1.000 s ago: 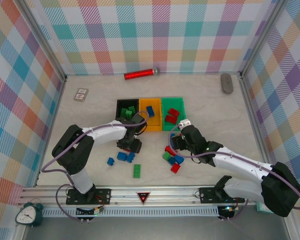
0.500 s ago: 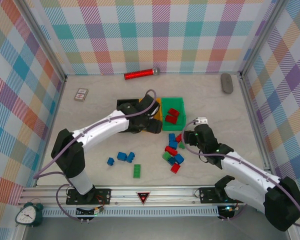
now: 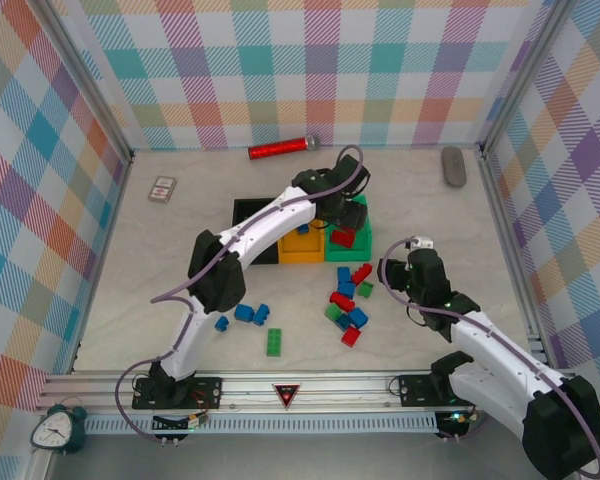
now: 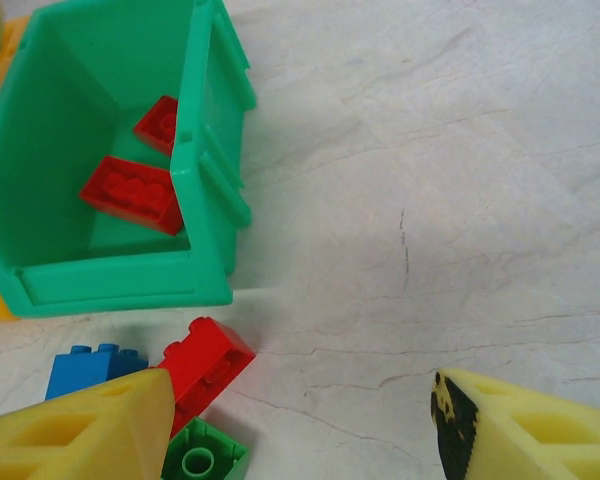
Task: Sort the legos into containers by color
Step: Place the lego in the container, then pick up the lego from the center of the table.
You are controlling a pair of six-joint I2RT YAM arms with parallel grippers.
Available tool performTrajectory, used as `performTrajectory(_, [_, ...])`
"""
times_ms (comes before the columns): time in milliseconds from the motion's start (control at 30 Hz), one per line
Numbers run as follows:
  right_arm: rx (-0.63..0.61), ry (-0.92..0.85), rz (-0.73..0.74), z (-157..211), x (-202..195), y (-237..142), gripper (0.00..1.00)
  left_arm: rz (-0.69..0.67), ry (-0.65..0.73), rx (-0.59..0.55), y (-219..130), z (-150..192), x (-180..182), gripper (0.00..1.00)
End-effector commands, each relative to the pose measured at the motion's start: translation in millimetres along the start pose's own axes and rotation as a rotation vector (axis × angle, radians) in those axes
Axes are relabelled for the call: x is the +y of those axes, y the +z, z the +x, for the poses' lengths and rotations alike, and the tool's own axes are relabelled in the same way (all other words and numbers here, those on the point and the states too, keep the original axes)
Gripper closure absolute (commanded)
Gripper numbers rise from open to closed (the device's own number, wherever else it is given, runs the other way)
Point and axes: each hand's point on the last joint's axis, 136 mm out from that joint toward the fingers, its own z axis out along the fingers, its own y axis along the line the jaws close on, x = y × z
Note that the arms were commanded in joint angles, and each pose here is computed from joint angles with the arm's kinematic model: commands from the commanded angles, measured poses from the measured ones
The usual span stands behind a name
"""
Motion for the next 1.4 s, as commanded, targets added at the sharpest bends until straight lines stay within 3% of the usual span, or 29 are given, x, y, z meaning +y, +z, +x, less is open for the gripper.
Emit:
performTrajectory(0, [0.003, 0.019, -0.035, -3, 7, 2, 0.31, -0.056, 0.015, 0.033, 1, 1, 11, 0.29])
performTrajectory(100, [0.015, 0.013, -0.047, -1, 10, 4, 0.31, -0.054, 0.008, 0.022, -2, -3, 11, 0.22])
performTrajectory(300, [0.048, 0.008, -0.102, 3, 21, 8, 0.31, -0.021, 0.009, -0.008, -32, 6, 6, 0.2])
performTrajectory(733, [0.162, -0.01, -0.222, 20, 45, 21, 0.33, 0.065, -0.168, -0.138, -109, 99, 47, 0.2])
performTrajectory(967, [0.278, -0.013, -0.328, 33, 70, 4, 0.34, 0.037, -0.192, -0.12, -111, 136, 68, 0.19])
performTrajectory(1133, [0.379, -0.001, -0.296, 39, 72, -12, 0.34, 0.024, -0.205, -0.131, -105, 142, 74, 0.19])
performTrajectory(1367, [0.505, -0.017, -0.236, 50, 81, -6, 0.36, -0.007, -0.199, -0.134, -94, 139, 76, 0.19])
